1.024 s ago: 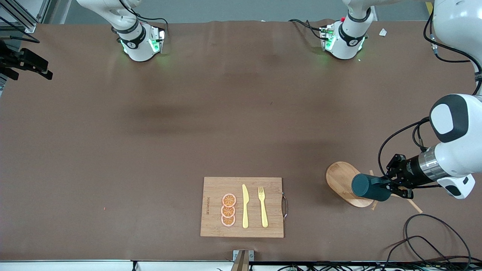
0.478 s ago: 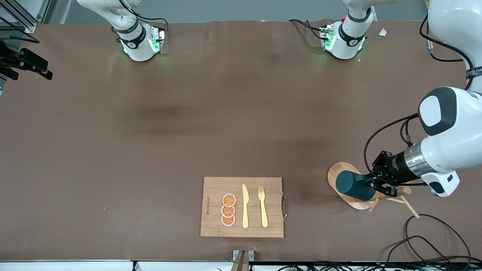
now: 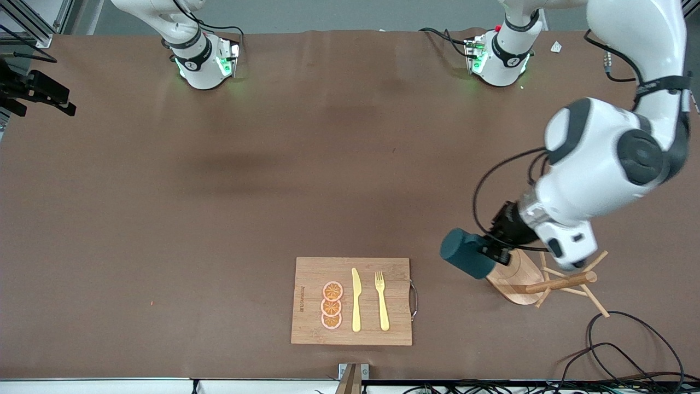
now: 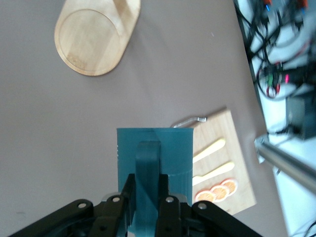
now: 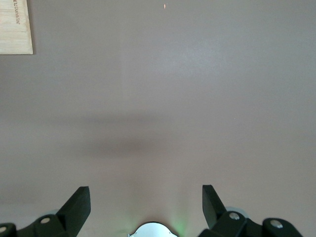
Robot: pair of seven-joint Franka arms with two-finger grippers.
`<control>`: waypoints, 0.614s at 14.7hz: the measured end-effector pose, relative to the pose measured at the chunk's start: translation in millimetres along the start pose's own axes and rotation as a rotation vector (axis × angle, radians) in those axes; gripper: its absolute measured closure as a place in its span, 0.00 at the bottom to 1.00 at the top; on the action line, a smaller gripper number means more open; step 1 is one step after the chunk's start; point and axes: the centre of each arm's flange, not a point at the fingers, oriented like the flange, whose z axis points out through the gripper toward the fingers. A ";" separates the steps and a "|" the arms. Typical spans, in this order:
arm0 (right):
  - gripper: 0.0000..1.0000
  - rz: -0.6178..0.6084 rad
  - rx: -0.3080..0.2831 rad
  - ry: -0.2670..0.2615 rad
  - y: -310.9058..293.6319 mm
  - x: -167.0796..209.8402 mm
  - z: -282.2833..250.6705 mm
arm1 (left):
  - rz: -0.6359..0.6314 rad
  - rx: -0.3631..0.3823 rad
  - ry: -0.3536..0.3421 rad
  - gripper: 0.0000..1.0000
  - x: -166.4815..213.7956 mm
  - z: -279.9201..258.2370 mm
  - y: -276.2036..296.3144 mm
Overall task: Transfer cup from left to right arm and place
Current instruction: 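Lift the teal mug off the mug tree with the left gripper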
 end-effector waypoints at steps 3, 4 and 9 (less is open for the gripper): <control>0.00 0.000 0.000 0.000 0.2 0.0 0.0 | 0.163 0.029 0.091 0.79 -84.6 18.4 2.2; 0.00 0.000 0.000 0.000 0.2 0.0 0.0 | 0.208 0.036 0.125 0.79 -107.4 24.7 1.2; 0.00 0.001 0.000 0.000 0.4 0.0 -0.1 | 0.345 0.055 0.320 0.79 -207.7 71.5 -11.6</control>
